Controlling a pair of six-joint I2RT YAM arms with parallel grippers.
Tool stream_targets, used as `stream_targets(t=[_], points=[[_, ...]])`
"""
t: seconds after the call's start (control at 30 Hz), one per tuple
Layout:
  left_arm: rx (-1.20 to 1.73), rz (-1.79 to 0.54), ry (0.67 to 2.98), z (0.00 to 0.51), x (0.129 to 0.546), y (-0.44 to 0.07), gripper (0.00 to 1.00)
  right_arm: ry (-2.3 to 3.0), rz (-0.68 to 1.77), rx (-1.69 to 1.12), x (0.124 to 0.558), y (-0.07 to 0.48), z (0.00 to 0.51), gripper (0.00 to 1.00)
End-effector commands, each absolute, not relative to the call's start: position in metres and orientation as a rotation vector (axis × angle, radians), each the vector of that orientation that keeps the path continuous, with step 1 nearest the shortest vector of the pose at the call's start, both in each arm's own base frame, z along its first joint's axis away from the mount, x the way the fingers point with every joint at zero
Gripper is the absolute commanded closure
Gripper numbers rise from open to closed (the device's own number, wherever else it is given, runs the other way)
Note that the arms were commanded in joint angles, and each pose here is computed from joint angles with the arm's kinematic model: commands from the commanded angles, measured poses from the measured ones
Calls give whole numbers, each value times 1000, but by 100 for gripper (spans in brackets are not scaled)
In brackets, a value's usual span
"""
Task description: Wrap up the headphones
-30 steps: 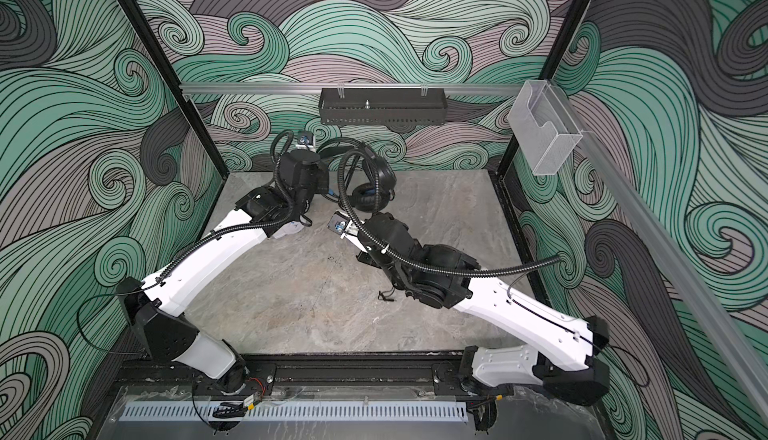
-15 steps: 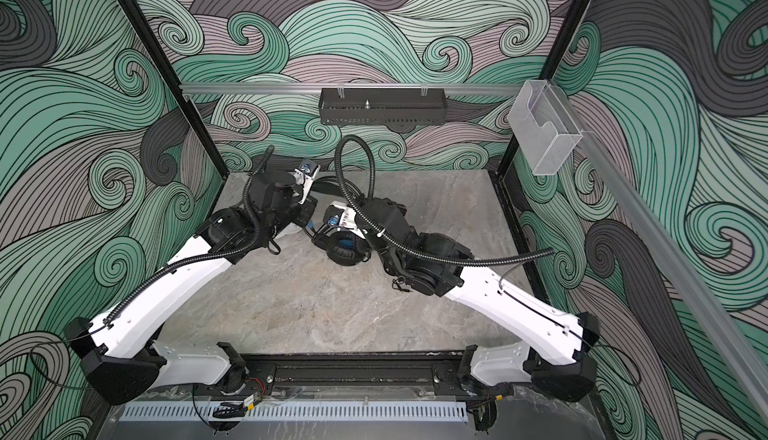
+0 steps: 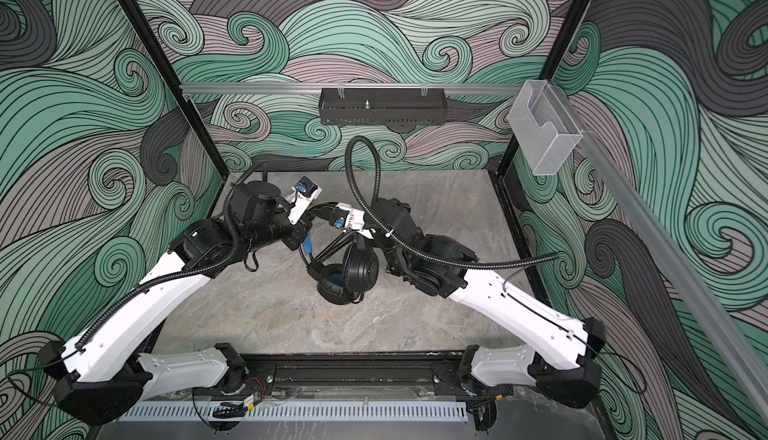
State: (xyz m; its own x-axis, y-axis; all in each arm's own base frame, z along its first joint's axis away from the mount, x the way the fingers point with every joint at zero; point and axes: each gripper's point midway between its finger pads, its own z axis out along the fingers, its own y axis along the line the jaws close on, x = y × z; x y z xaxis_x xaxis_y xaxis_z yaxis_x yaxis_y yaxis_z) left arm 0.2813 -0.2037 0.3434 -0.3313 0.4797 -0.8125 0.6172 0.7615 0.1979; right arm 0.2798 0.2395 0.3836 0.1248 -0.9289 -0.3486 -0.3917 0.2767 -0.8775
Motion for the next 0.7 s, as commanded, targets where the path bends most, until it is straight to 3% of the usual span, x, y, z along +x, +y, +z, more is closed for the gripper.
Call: stream_targets(t=[0.0,0.67], points=[[772,-323,1923,379,268,-209,100,1483,-538,-1169,281,230,401,100],[794,-642,1696,490,227,-230,100,1438,153,-904,253,236,418,84]])
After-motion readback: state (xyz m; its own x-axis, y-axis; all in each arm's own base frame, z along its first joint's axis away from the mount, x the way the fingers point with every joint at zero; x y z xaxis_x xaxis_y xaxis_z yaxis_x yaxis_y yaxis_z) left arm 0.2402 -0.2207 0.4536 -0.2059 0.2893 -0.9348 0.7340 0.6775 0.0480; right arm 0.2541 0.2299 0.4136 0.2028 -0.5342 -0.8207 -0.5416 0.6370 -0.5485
